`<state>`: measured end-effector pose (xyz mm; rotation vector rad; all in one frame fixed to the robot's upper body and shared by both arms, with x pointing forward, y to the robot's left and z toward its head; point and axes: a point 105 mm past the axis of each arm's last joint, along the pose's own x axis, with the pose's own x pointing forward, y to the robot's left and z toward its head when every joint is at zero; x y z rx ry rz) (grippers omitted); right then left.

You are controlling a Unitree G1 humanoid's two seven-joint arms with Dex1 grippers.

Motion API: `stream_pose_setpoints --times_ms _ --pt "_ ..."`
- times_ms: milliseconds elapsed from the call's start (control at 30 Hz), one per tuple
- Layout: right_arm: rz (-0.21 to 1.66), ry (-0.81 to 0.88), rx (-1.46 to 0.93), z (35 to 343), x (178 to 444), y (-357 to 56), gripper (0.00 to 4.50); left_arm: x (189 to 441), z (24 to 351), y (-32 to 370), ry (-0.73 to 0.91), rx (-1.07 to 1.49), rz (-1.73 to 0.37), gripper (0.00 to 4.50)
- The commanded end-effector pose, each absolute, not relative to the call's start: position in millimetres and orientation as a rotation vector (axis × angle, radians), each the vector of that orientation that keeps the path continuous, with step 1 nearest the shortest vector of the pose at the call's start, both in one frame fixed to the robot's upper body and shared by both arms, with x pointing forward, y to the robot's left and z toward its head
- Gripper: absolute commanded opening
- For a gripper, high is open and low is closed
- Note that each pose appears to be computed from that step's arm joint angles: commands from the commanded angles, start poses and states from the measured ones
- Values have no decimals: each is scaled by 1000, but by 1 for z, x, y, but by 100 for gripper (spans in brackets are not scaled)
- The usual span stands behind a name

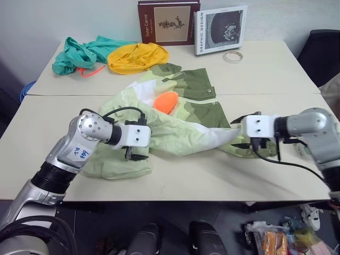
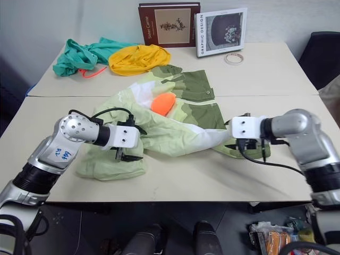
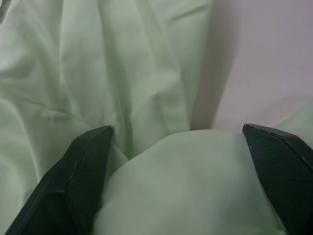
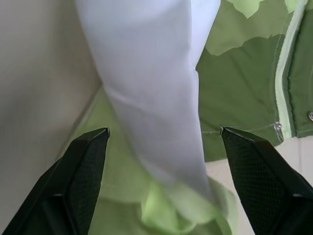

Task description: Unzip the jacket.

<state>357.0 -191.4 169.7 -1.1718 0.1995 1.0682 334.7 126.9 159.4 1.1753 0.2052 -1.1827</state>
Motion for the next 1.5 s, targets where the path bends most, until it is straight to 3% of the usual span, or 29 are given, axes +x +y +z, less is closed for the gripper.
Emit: stream_pose_setpoints --times_ms 33,300,400,667,933,1067,1100,1233,1367,1500 --pt "1076 184 -1215 173 360 -194 280 337 165 129 175 1186 -1139 357" --pt "1221 199 -1092 179 333 -187 0 330 166 141 169 1181 -1127 97" --pt "1303 223 -1019 177 309 -182 0 316 162 155 214 1201 -1181 11" --pt "1472 351 -828 143 226 -168 0 264 140 237 549 1302 -1327 5" --pt "1325 358 -707 120 210 -152 0 265 119 266 583 1376 -1274 5" --pt "1344 406 -614 130 199 -153 79 267 117 265 564 1329 -1273 0" --pt "1369 414 -576 139 193 -154 125 268 117 265 561 1328 -1273 0" --pt "1448 413 -494 169 180 -158 240 271 116 267 559 1334 -1259 0" --pt "1284 317 -761 198 225 -186 366 274 116 269 553 1338 -1254 0" --pt "1115 243 -1137 185 282 -206 366 279 117 268 528 1343 -1243 0"
